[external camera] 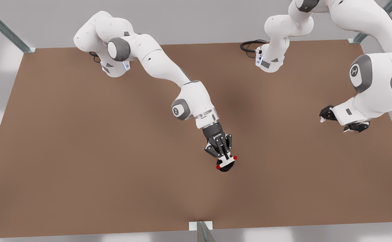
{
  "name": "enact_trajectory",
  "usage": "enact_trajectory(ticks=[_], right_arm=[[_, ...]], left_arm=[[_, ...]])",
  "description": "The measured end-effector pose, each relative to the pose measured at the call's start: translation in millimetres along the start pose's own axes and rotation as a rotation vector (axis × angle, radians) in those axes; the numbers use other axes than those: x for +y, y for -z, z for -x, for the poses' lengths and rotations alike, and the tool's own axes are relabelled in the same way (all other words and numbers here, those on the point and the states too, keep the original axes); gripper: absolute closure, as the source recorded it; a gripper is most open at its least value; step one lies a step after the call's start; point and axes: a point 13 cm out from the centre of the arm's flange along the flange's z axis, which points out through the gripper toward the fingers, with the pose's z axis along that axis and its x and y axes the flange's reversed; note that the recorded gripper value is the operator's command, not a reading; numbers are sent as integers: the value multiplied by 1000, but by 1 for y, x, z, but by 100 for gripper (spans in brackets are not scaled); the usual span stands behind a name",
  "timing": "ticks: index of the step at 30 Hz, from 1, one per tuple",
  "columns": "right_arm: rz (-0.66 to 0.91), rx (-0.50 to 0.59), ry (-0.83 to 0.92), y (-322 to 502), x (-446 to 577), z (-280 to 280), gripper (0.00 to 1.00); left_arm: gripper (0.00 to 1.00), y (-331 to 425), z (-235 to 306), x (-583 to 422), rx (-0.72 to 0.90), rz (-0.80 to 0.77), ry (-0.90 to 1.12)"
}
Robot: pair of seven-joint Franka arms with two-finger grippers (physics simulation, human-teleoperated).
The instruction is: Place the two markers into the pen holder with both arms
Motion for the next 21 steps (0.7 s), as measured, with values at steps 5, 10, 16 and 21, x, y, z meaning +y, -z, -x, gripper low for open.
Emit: enact_trajectory(ticks=[5, 10, 16, 21], right_arm=[[1, -18, -64, -1, 14, -3, 79], [3, -10, -135, -13, 28, -29, 79], [14, -9, -233, -19, 39, -45, 79], [19, -3, -275, -25, 57, -63, 79]], left_arm=[[0, -3, 0, 4, 4, 2, 106], [0, -3, 0, 4, 1, 1, 183], [0, -5, 1, 4, 0, 0, 251], [0, -5, 1, 5, -1, -1, 295]])
